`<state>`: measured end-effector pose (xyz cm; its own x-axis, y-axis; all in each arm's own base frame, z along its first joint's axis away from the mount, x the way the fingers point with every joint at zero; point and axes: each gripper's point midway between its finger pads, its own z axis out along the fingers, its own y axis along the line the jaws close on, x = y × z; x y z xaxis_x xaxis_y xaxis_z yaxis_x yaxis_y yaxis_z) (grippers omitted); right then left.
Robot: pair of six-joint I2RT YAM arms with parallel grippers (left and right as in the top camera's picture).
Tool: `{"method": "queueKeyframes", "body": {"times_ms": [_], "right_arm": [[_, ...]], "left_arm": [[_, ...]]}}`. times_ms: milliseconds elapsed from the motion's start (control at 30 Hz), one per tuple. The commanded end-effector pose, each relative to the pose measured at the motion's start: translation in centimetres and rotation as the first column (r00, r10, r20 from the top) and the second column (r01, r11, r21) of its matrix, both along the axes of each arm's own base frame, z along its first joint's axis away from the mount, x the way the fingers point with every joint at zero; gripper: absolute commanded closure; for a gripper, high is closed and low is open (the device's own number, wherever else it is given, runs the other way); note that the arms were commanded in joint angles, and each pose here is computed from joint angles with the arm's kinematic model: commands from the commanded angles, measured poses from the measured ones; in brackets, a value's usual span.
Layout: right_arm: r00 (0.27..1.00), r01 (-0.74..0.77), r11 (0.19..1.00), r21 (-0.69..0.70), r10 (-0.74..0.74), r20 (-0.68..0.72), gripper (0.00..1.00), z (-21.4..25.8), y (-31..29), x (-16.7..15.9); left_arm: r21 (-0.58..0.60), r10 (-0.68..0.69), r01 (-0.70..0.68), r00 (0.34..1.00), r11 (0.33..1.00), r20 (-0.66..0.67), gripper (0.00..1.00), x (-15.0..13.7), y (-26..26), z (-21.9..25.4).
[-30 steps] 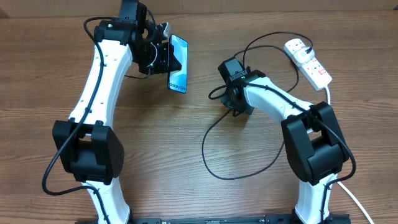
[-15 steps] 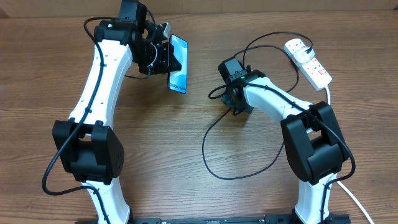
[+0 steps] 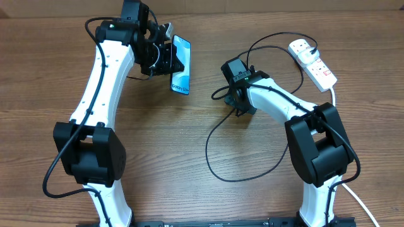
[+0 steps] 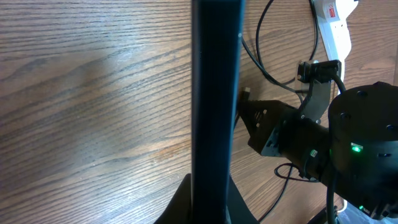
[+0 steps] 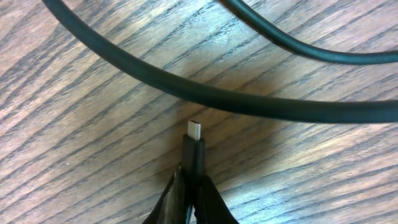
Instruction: Plug charger to phone and switch on socket
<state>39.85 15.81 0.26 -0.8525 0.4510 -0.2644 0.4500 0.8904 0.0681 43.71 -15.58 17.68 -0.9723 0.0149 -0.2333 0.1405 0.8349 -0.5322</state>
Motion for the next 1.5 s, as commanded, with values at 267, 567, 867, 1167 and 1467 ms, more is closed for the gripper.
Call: {"method": "queueKeyframes", "body": {"times_ms": [267, 567, 867, 1167, 1467], "right_arm": [[0.997, -0.076, 0.984, 0.163, 0.074, 0.016, 0.96, 3.0, 2.3, 1.0], [0.796, -0.603, 0.6, 0.526, 0.5, 0.342, 0.96, 21.7, 8.4, -7.1], [0.66, -0.71, 0.306, 0.635, 0.603, 0.448, 0.96, 26.2, 11.0, -13.1], [0.596, -0.765, 0.209, 0.609, 0.586, 0.548, 0.96, 28.0, 12.5, -12.9], [0.585, -0.779, 0.205, 0.593, 0.578, 0.569, 0.96, 27.7, 13.0, -11.8]], "left_arm": [[-0.222, -0.099, 0.101, 0.995, 0.97, 0.023, 0.96, -1.0, -3.1, 3.0], [-0.749, -0.218, 0.271, 0.961, 0.605, 0.172, 0.96, -2.2, -4.0, 13.5], [-0.816, -0.233, 0.222, 0.966, 0.533, 0.111, 0.96, -2.6, -3.4, 15.0], [-0.824, -0.234, 0.188, 0.97, 0.534, 0.07, 0.96, -2.7, -3.4, 15.0], [-0.825, -0.236, 0.186, 0.97, 0.534, 0.066, 0.96, -2.7, -3.5, 15.0]]}}
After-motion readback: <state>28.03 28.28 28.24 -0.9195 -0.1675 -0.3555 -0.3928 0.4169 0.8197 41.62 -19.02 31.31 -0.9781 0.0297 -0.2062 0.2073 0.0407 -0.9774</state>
